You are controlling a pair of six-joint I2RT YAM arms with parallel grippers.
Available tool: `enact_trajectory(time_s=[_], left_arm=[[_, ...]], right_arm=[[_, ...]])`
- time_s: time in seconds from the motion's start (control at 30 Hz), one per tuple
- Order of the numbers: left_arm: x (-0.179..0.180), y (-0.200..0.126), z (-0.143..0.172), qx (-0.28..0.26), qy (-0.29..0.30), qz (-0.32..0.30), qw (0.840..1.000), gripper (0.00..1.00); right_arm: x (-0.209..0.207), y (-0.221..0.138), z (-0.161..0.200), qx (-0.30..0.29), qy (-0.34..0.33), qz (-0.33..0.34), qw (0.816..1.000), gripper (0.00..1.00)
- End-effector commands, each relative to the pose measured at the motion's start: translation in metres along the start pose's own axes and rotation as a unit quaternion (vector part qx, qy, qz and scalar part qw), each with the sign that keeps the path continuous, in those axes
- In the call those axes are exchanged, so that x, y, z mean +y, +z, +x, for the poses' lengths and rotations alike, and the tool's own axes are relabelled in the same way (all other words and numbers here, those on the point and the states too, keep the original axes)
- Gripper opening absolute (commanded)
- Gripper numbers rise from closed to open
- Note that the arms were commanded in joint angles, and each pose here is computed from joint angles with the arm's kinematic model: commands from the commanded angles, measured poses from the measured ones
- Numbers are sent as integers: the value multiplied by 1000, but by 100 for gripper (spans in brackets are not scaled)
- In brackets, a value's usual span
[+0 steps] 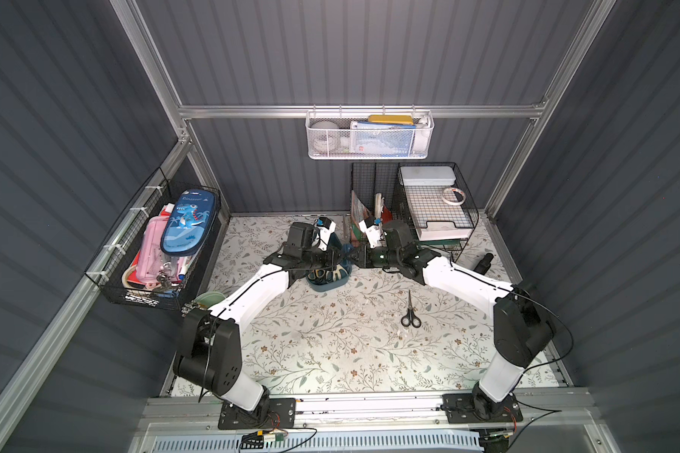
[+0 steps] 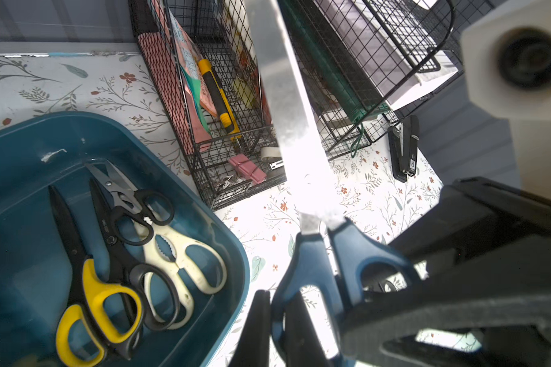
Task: Take the scissors out of the storage box
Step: Pick up the scissors from the storage box, then place the scissors at the center of the board.
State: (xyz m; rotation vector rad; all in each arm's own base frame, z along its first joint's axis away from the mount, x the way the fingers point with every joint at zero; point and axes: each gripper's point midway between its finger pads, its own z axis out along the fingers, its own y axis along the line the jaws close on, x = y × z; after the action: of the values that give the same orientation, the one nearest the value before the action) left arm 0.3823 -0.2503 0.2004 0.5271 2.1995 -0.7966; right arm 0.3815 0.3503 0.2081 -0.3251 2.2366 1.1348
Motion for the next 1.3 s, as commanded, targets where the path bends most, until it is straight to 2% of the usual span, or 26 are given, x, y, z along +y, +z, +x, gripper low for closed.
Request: enact_trajectory(time_s=[0.0, 0.17, 0.23, 0.5, 0.63, 0.83, 0.9, 0.93, 1.27], left_arm=[[-5, -11, -13, -24, 2, -12, 1000, 13], [16, -21, -17, -31, -3, -84, 996, 42], [22, -24, -16, -27, -8, -105, 994, 49], [43, -28, -20, -26, -21, -165, 986, 61], [55, -27, -19, -19, -32, -189, 981, 64], [78, -32, -17, -18, -52, -225, 973, 74], [87, -34, -16, -15, -57, -240, 969, 86], [89, -34, -14, -11, -57, -245, 968, 98], [100, -35, -12, -5, -68, -265, 962, 99]], right_arm=[[-14, 1, 5, 8, 19, 33, 999, 9], [-30, -6, 14, 17, 39, 72, 997, 6], [-35, -12, 18, 15, 42, 84, 995, 6], [-41, -46, 42, 15, 47, 113, 992, 4], [-50, -65, 75, 35, 61, 129, 989, 4], [-75, -88, 123, 45, 81, 177, 980, 4], [-81, -90, 136, 49, 89, 180, 978, 4], [-84, -90, 143, 52, 94, 182, 977, 4], [-96, -62, 176, 85, 120, 179, 973, 4]])
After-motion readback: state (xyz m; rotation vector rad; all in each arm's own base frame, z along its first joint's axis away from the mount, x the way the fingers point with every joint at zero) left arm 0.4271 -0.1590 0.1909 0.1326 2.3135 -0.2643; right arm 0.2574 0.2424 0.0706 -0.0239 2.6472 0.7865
